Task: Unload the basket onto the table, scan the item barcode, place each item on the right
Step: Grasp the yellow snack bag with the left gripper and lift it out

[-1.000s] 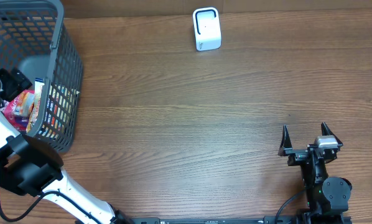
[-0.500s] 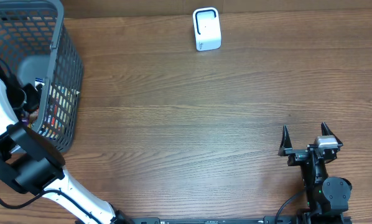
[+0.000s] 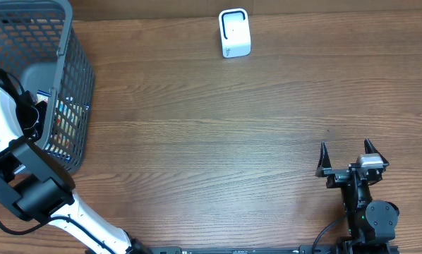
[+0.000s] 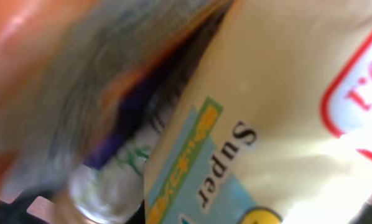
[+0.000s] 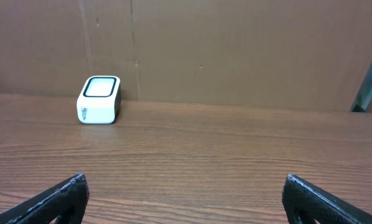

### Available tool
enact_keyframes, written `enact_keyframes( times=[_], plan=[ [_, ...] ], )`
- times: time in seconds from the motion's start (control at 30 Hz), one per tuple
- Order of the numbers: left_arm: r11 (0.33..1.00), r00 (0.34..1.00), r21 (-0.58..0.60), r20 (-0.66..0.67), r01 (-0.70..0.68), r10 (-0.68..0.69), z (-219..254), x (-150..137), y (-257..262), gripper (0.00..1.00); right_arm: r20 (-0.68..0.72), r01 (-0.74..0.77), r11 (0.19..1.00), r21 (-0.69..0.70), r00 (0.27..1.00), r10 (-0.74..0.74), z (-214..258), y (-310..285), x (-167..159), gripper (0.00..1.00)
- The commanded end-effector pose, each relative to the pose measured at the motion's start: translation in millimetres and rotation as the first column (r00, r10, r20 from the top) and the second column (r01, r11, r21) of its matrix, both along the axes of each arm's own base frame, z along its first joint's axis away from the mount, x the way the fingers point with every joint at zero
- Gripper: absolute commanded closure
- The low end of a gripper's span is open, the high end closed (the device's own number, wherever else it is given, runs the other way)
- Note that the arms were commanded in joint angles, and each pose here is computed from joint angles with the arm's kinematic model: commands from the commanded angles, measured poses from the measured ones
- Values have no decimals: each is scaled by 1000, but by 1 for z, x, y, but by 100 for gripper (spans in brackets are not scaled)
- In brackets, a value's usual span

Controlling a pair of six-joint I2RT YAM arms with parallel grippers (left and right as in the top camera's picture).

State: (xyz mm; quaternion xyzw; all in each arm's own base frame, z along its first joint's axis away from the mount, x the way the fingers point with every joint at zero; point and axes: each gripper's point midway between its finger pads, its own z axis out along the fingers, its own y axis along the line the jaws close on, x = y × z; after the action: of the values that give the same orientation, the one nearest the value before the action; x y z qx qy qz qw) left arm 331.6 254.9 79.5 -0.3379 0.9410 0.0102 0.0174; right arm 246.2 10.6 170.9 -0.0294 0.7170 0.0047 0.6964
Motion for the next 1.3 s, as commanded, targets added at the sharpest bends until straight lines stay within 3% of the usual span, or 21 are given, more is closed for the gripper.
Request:
enact_keyframes(
  times=[0.0, 0.2, 0.33, 0.67, 0.83, 1.07, 1.13, 1.27],
  plan=[
    [999, 999, 14, -20, -39, 39, 0, -3, 5, 96, 6, 6, 1000, -1, 1000, -6, -1, -1, 0, 0],
    [993, 993, 71, 76, -94, 89, 58, 15, 19, 96, 6, 6, 1000, -1, 1000, -6, -1, -1, 0, 0],
    [981, 967, 101, 212, -166, 141, 120, 31, 25, 96, 6, 6, 1000, -1, 1000, -6, -1, -1, 0, 0],
    [993, 825, 46, 562, -105, 62, 251, 54, -12, 96, 6, 6, 1000, -1, 1000, -6, -1, -1, 0, 0],
    [992, 671, -66, 741, 104, -21, 309, 67, -73, 96, 6, 6, 1000, -1, 1000, -6, -1, -1, 0, 0],
    [914, 451, -61, 881, 400, -139, 373, 68, -167, 96, 6, 6, 1000, -1, 1000, -6, -1, -1, 0, 0],
    [874, 410, -57, 897, 482, -168, 381, 68, -198, 96, 6, 6, 1000, -1, 1000, -6, -1, -1, 0, 0],
    [766, 391, -70, 888, 639, -244, 375, 75, -277, 96, 6, 6, 1000, -1, 1000, -6, -1, -1, 0, 0]
  ],
)
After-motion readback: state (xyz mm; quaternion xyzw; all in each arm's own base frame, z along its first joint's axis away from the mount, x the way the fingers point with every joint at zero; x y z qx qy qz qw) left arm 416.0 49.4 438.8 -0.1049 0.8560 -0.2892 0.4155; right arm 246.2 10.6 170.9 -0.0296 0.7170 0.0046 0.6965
